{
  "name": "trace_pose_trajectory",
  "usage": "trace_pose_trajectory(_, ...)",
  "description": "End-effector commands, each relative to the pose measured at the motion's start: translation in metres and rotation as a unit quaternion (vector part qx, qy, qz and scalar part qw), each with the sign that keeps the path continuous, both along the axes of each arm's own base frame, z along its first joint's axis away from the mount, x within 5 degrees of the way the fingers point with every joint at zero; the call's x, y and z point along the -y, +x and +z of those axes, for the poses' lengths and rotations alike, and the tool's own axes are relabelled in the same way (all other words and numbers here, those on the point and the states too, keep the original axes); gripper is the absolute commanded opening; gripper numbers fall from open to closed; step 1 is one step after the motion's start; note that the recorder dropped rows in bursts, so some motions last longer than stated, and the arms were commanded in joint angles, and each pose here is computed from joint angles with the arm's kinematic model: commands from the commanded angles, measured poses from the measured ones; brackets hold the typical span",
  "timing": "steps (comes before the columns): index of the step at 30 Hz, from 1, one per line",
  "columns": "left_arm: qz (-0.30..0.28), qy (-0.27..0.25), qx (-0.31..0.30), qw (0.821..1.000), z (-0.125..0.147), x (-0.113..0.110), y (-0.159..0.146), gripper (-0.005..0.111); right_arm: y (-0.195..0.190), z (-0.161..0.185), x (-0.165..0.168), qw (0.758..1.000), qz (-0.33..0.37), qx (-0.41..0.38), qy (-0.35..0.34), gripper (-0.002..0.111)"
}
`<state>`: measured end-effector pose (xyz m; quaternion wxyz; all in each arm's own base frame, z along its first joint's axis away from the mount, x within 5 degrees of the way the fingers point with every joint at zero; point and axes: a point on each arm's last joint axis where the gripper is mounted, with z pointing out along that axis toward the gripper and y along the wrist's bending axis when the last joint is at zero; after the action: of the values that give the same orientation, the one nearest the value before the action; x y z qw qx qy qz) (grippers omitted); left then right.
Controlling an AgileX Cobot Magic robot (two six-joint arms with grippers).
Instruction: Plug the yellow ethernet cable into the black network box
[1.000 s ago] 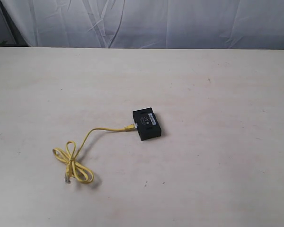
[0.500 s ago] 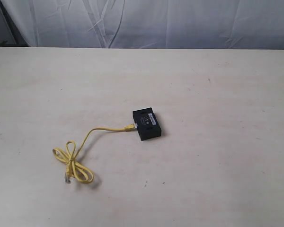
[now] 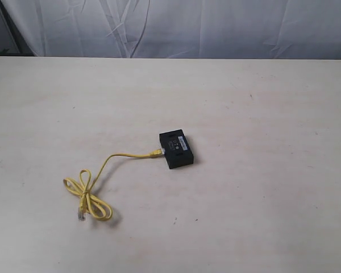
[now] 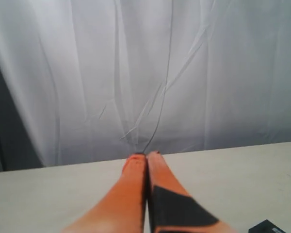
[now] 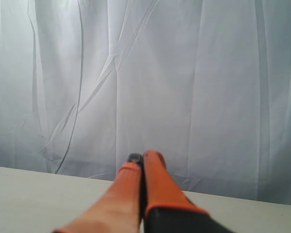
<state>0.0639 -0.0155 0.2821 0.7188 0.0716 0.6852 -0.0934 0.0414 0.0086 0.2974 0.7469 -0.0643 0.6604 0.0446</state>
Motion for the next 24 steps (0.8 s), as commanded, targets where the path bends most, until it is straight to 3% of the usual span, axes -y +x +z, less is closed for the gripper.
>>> trace_pose_trajectory(1, 0.034, -0.017, -0.025, 0.999, -0.008, -0.005, -0.004, 0.000, 0.000, 0.001, 0.001, 1.000, -0.004, 0.007, 0.002, -0.001)
trace_pose_trajectory(12, 0.103, -0.033, -0.048, 0.993, -0.054, -0.013, -0.006, 0.000, 0.000, 0.001, 0.001, 1.000, -0.004, 0.007, 0.002, -0.001)
trace_pose_trajectory(19, 0.114, -0.024, -0.067, 0.991, -0.082, -0.015, -0.007, 0.000, 0.000, 0.001, 0.001, 1.000, -0.004, 0.007, 0.002, -0.001)
trace_pose_trajectory(24, 0.113, -0.021, -0.082, 0.990, -0.087, -0.014, -0.008, 0.000, 0.000, 0.001, 0.001, 1.000, -0.004, 0.007, 0.002, -0.001)
